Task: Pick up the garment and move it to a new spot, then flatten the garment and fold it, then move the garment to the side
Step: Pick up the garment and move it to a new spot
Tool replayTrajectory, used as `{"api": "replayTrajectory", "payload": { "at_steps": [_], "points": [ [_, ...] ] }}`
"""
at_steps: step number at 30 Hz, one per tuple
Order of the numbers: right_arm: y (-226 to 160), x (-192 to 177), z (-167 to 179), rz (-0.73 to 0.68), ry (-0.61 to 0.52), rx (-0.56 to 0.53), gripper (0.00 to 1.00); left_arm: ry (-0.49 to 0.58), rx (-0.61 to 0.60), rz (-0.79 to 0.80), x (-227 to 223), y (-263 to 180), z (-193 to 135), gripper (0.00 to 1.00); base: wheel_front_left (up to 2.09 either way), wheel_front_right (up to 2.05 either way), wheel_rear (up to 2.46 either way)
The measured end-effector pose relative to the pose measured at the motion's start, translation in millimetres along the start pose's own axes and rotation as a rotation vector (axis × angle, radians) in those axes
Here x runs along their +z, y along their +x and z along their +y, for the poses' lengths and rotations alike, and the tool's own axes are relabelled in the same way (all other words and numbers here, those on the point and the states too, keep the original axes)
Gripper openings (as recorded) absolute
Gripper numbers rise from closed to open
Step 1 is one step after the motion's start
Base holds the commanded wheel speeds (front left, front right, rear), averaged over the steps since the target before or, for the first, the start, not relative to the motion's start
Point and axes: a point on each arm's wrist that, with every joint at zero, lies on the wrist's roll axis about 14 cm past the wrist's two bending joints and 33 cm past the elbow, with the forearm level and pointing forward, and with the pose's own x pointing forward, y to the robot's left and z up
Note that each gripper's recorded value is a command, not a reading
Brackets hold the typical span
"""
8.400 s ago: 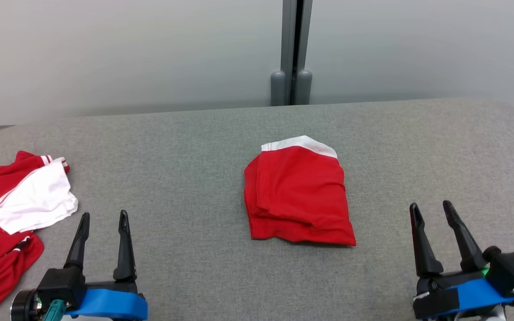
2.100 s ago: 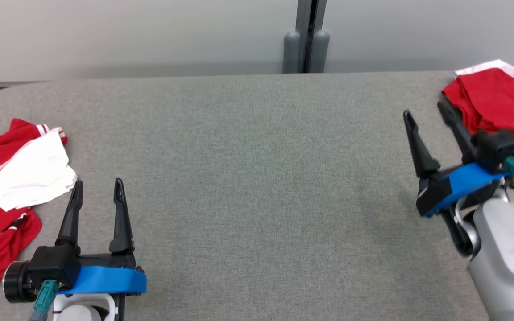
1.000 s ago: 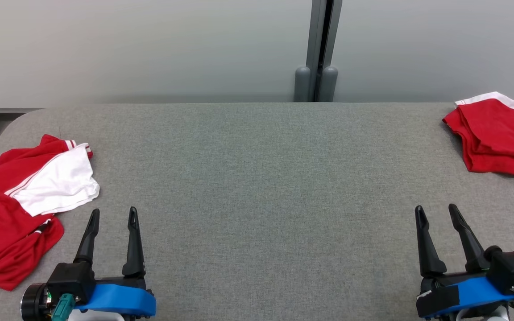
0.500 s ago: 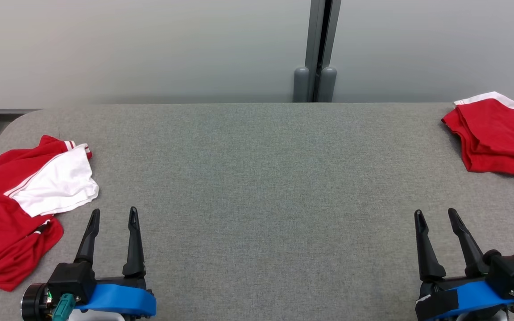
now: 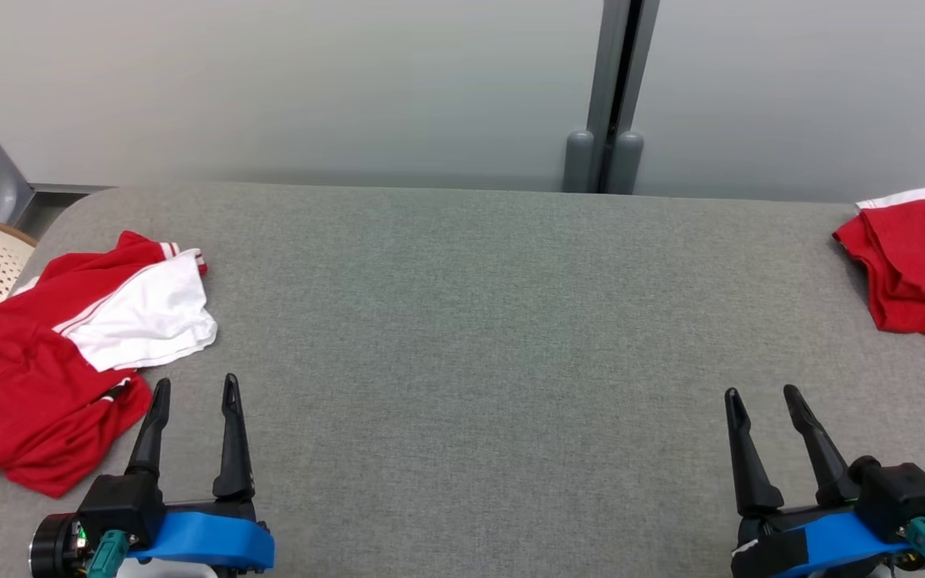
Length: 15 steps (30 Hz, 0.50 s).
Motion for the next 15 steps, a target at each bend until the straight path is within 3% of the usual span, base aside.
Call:
{"api": "replayTrajectory", "payload": {
  "at_steps": [15],
  "points": [
    [19.5,-19.1,63.1,0.047,0.040,0.185,1.00,0.031,0.194,-0.019,9.6,-43.1,63.5,1.00,0.00,0.00,0.00]
  ]
}}
